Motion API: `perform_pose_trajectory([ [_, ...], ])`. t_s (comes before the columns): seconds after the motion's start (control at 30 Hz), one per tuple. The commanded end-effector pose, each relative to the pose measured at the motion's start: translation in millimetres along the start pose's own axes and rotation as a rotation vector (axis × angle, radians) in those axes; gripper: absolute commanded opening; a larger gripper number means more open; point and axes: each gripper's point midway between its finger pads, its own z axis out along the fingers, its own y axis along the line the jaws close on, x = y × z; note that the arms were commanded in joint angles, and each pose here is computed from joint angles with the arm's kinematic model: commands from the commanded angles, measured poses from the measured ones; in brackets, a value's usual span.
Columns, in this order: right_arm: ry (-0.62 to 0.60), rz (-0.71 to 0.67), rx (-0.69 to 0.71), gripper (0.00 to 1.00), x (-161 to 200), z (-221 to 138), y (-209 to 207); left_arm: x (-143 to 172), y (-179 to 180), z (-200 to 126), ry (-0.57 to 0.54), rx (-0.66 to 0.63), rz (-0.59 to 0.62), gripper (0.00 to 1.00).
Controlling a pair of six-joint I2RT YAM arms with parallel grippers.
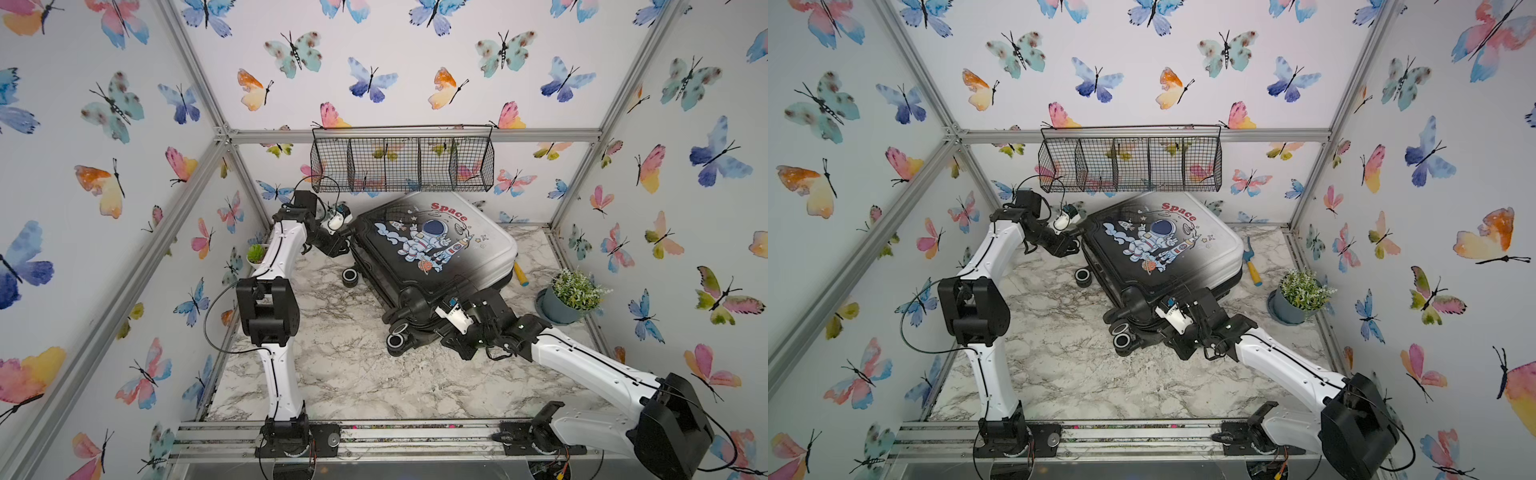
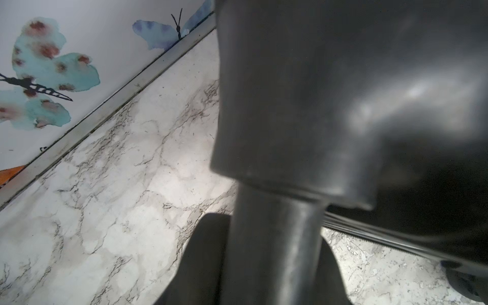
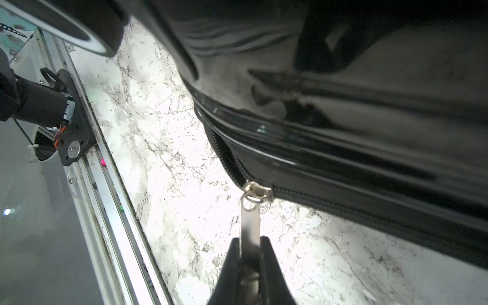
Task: Close the suitcase zippers
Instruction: Zip the zipper on the suitcase.
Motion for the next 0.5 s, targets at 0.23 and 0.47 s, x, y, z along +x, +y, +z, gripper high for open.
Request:
perform_pose_trajectory([
  [0.23,-0.041,-0.115,-0.01,0.02,-21.0,-4.9,21.9,-40.8,-18.0,-37.3,-0.132,0.025,-0.094,0.04],
  [0.47,-0.142,-0.12,-0.053,0.02,-21.3,-3.6,51.8,-33.5,-21.4,-49.4,-0.099,-0.037,-0.213,0.0],
])
